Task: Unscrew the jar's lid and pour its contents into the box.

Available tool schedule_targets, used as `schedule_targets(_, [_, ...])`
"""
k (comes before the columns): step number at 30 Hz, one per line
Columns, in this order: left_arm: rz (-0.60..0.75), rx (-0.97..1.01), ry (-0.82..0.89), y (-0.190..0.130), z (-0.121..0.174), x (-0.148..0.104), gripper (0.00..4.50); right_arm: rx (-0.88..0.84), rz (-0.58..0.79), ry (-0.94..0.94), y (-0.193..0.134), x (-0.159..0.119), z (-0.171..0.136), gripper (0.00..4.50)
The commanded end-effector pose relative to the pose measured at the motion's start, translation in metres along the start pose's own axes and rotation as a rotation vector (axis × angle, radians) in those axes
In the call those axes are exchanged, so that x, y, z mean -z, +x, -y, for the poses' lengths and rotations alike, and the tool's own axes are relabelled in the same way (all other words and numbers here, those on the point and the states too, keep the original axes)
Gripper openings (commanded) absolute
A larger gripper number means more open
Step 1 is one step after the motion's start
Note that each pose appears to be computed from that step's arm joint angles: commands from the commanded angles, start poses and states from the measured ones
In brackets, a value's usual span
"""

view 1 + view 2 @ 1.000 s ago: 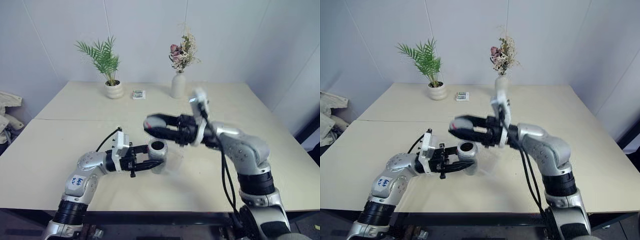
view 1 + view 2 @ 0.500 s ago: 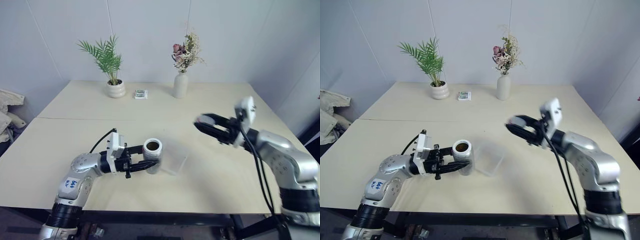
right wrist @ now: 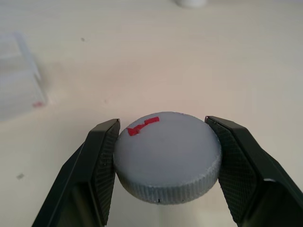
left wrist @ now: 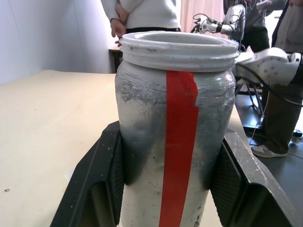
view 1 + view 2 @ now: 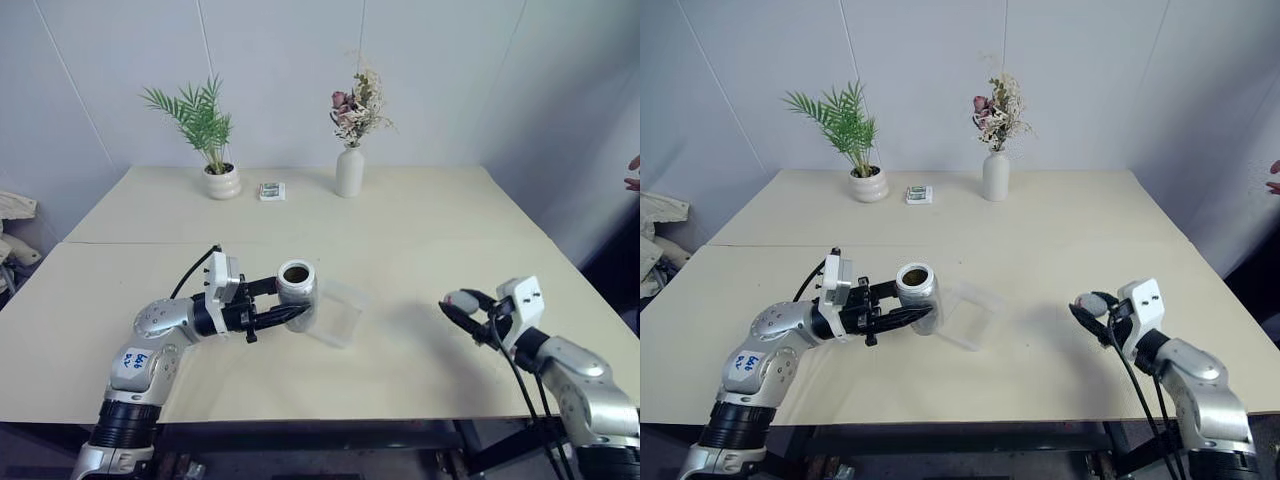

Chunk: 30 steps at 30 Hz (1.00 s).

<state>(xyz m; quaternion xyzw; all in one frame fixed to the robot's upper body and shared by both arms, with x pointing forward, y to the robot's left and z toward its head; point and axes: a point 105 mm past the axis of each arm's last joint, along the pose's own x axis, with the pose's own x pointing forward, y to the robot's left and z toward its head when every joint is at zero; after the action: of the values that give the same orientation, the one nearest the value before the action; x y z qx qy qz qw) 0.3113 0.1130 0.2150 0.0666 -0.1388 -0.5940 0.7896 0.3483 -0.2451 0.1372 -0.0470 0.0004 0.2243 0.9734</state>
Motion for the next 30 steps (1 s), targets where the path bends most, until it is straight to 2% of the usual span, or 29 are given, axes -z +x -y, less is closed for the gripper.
schedule_targets(1, [0.037,0.007,0.026,0.003,-0.003,-0.012,2.06,0.032,0.036,-0.028,0.005,-0.002,0.007,2.59])
schedule_targets(8, [0.043,0.005,0.024,0.004,-0.005,-0.013,2.06,0.029,0.024,0.009,0.007,0.007,0.008,2.59])
schedule_targets(14, [0.043,0.004,0.022,0.005,-0.005,-0.013,2.06,-0.007,0.035,0.024,0.007,0.005,0.002,4.47])
schedule_targets(16, [0.042,0.003,0.022,0.004,-0.006,-0.013,2.06,-0.017,0.049,0.028,0.007,0.000,0.002,4.49])
schedule_targets(20, [0.037,-0.002,0.020,0.003,-0.006,-0.013,2.06,-0.079,0.104,-0.016,0.004,-0.029,-0.004,4.49])
schedule_targets(24, [0.027,-0.014,0.020,-0.001,-0.006,-0.011,2.06,-0.246,0.150,-0.060,-0.005,-0.068,-0.029,4.49])
schedule_targets(30, [0.016,-0.029,0.024,-0.004,-0.012,-0.009,2.06,-0.482,0.119,-0.212,-0.022,-0.109,-0.062,4.49])
